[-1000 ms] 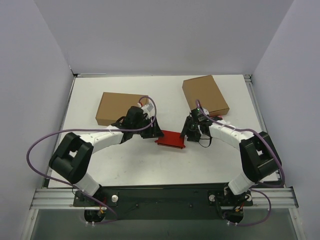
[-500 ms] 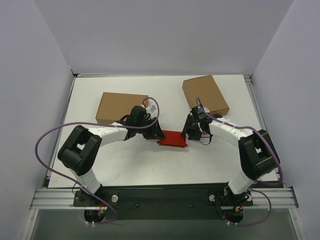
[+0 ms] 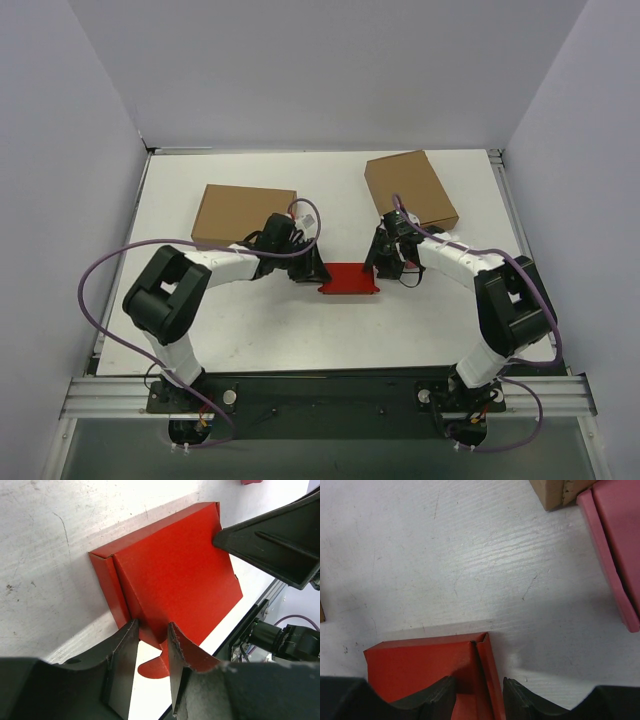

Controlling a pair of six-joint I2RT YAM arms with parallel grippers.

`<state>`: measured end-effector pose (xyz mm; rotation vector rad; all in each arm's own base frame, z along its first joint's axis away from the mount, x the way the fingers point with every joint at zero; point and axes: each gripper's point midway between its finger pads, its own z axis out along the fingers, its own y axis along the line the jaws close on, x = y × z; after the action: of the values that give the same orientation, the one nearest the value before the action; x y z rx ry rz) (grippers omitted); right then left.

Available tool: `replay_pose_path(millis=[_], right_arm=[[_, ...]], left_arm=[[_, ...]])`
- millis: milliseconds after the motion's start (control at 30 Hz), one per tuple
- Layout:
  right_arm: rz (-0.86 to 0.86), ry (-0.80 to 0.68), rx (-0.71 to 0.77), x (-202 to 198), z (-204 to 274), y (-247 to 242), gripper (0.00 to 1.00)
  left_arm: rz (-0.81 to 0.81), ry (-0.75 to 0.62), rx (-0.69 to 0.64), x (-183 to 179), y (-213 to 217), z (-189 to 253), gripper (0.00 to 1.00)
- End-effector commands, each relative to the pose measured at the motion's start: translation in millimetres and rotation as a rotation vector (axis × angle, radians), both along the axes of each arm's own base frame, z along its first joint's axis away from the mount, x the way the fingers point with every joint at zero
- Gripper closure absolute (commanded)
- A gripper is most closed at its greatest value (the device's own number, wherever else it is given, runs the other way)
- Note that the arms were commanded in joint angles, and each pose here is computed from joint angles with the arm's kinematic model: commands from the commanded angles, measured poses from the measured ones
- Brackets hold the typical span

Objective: Fold the paper box
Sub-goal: Close the paper box at the center of the board.

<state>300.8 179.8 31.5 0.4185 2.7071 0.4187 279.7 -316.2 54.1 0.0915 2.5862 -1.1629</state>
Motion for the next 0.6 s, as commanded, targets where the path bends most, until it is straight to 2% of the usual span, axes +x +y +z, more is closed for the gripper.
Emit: replay_pose_path(millis=[0,133,567], right_arm=[[0.004,0.041,-0.043,-7.1,-5.5,-7.5,0.58],[0.004,0.041,-0.044,-6.8,-5.2,-7.7,0.58],[-0.004,0.028,-0.045,-5.0,-2.4,-9.4,0.58]], left_arm=[[0.001,-0.016,0.059,4.6,-1.2,3.5,0.61],[0.026,-0.064,0.144,10.4,9.3,3.4,0.61],[-0.023,-0.016,0.211,-1.2,0.0,-5.4,0.61]])
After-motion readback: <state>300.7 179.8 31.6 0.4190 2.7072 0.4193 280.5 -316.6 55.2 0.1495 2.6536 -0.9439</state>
